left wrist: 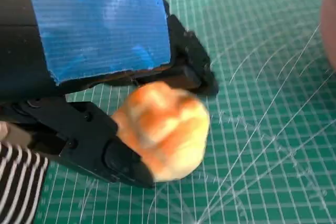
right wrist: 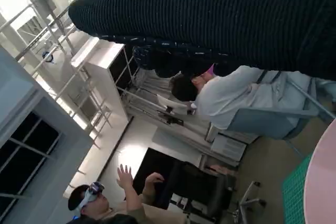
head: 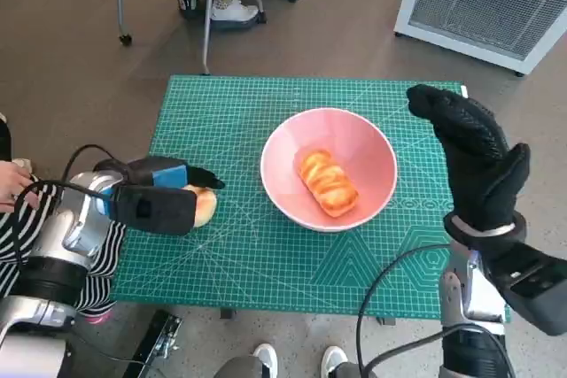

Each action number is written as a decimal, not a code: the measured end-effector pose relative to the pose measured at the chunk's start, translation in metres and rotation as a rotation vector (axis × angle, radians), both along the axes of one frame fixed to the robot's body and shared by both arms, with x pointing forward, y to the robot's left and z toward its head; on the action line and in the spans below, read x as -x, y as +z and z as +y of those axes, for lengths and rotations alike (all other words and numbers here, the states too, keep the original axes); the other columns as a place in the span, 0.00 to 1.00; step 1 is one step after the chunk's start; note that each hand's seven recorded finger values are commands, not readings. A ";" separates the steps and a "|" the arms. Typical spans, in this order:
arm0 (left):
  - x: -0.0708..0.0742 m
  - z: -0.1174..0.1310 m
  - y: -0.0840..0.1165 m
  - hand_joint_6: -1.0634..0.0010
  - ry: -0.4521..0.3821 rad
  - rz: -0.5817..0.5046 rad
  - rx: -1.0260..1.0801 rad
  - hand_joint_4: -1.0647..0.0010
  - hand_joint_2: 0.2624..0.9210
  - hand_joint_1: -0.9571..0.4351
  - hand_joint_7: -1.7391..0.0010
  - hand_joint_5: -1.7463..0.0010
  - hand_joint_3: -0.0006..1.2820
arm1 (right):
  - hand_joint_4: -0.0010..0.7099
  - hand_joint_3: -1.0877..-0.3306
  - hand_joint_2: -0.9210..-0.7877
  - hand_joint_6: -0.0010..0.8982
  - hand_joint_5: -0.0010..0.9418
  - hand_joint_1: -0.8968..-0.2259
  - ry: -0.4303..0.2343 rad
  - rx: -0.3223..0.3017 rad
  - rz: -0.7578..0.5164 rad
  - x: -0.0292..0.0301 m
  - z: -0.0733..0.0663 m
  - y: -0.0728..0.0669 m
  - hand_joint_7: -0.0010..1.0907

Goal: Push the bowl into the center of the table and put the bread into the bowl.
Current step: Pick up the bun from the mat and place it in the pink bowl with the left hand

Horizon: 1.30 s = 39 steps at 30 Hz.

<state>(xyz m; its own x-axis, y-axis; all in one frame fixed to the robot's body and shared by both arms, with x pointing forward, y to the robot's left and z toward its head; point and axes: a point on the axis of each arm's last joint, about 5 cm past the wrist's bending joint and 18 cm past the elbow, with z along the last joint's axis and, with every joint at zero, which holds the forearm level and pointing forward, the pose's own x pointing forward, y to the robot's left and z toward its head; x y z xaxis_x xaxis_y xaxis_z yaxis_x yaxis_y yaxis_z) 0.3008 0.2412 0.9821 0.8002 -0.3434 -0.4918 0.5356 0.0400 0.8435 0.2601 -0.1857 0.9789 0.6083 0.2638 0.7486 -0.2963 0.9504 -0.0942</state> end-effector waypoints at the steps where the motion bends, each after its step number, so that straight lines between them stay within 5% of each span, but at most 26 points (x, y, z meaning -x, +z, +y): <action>1: 0.000 0.000 0.001 0.37 -0.003 -0.006 0.000 0.27 0.98 0.69 0.43 0.39 0.02 | 0.20 0.52 0.00 0.05 0.00 0.34 0.000 0.000 0.000 0.0000 0.000 0.000 0.41; 26: 0.010 -0.004 0.048 0.36 -0.118 -0.284 0.162 0.23 0.98 0.69 0.37 0.40 0.01 | 0.20 0.52 0.00 0.04 0.00 0.35 -0.001 0.000 0.010 -0.0004 -0.001 -0.001 0.42; 39: 0.006 -0.037 0.090 0.35 -0.222 -0.507 0.325 0.20 0.97 0.69 0.37 0.43 0.00 | 0.20 0.52 0.00 0.04 0.00 0.34 -0.006 0.000 0.011 -0.0006 -0.002 0.000 0.41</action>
